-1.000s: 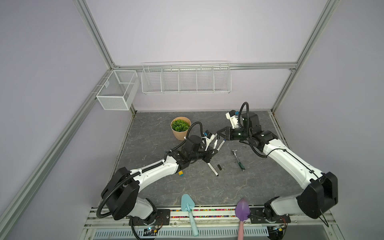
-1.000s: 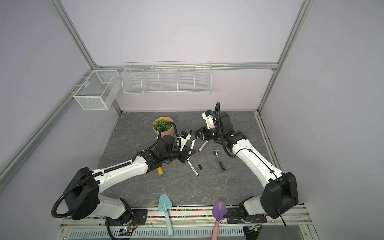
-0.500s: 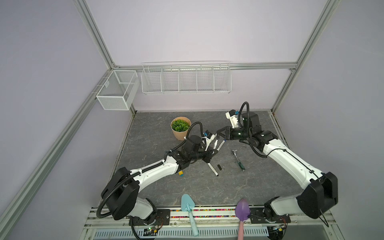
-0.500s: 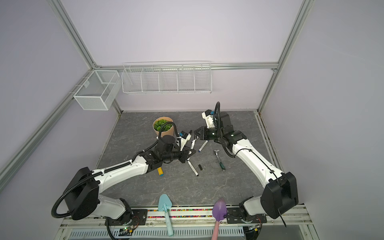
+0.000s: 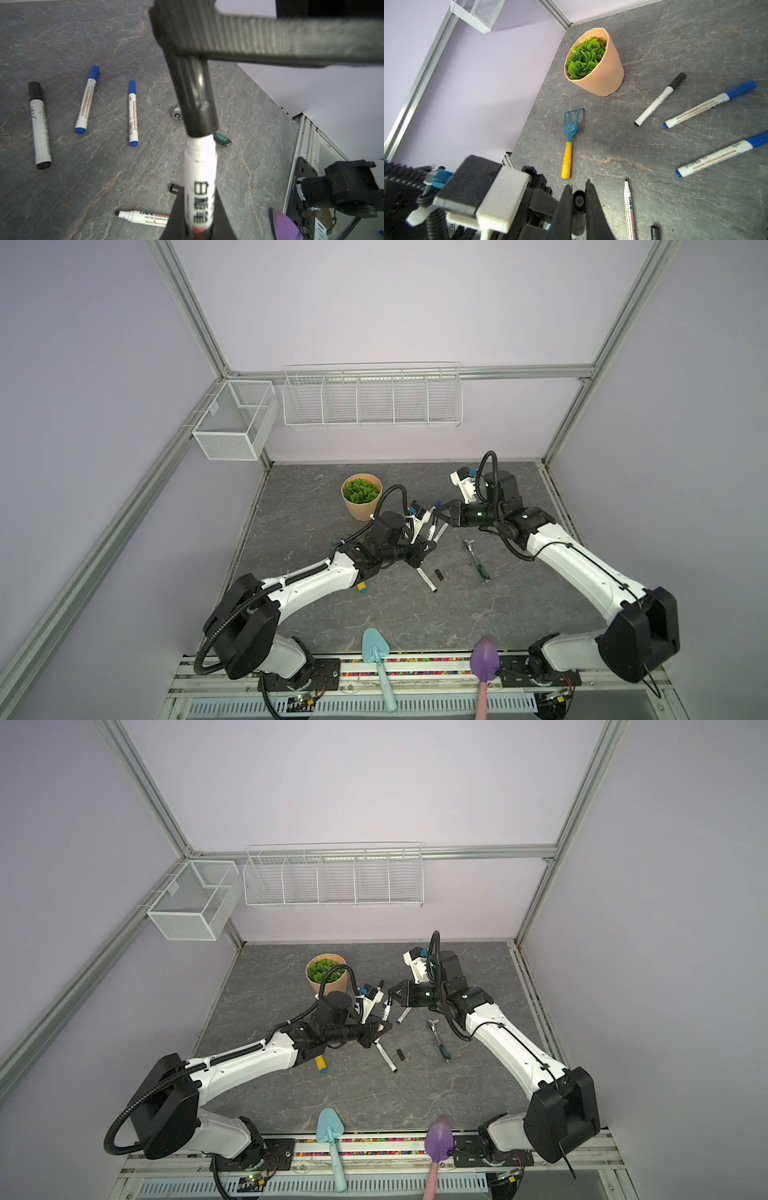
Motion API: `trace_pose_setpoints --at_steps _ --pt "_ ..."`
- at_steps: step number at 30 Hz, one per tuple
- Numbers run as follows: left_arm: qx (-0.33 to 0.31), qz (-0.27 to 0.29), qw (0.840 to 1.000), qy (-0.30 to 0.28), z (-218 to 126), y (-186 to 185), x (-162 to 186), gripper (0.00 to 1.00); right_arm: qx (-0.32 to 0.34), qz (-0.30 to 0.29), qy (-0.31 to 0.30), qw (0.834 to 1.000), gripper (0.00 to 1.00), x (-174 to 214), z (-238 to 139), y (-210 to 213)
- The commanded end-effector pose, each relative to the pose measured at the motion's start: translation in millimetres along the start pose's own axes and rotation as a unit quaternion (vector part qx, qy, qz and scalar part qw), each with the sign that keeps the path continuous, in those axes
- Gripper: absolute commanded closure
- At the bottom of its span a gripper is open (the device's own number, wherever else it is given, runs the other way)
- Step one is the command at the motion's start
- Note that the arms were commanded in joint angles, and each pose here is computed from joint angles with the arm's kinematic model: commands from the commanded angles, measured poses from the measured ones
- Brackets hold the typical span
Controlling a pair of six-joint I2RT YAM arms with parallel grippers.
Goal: Insert the pens into the pen caps
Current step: 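Press the black cap down onto the marker tip with the right gripper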
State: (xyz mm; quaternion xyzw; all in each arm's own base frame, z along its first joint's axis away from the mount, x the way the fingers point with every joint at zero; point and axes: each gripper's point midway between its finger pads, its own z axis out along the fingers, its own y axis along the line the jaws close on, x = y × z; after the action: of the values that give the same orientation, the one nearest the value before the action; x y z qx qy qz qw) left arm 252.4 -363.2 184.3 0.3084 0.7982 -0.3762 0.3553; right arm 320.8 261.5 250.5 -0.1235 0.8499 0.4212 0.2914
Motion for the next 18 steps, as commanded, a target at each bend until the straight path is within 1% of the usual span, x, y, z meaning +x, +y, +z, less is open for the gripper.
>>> trace_pose_setpoints --at_steps 1,5,9,13,15,17,18 --pt "0.001 0.014 0.998 -0.058 -4.6 -5.1 -39.4 1.00 -0.023 0.003 0.006 1.000 0.93 9.9 -8.3 10.4" --pt "0.000 0.014 0.994 -0.110 -11.1 -3.3 -65.6 1.00 -0.062 -0.002 0.029 0.998 0.93 20.9 -12.3 23.5" --pt "-0.029 0.052 0.985 -0.163 -21.8 0.5 -94.4 1.00 -0.107 -0.025 0.069 0.991 0.91 35.3 -15.8 40.8" --pt "-0.072 0.101 0.971 -0.205 -32.8 7.7 -113.5 1.00 -0.104 -0.069 0.105 0.987 0.89 46.9 -17.3 49.7" --pt "-0.083 0.123 0.961 -0.232 -38.9 9.0 -119.0 1.00 -0.095 -0.084 0.101 0.987 0.88 44.6 -19.2 51.3" --pt "-0.078 0.138 0.954 -0.256 -44.6 5.5 -121.5 1.00 -0.082 -0.092 0.090 0.988 0.87 38.3 -21.8 50.9" --pt "-0.072 0.141 0.952 -0.261 -45.1 3.6 -120.9 1.00 -0.076 -0.098 0.082 0.989 0.87 33.5 -23.7 51.2"
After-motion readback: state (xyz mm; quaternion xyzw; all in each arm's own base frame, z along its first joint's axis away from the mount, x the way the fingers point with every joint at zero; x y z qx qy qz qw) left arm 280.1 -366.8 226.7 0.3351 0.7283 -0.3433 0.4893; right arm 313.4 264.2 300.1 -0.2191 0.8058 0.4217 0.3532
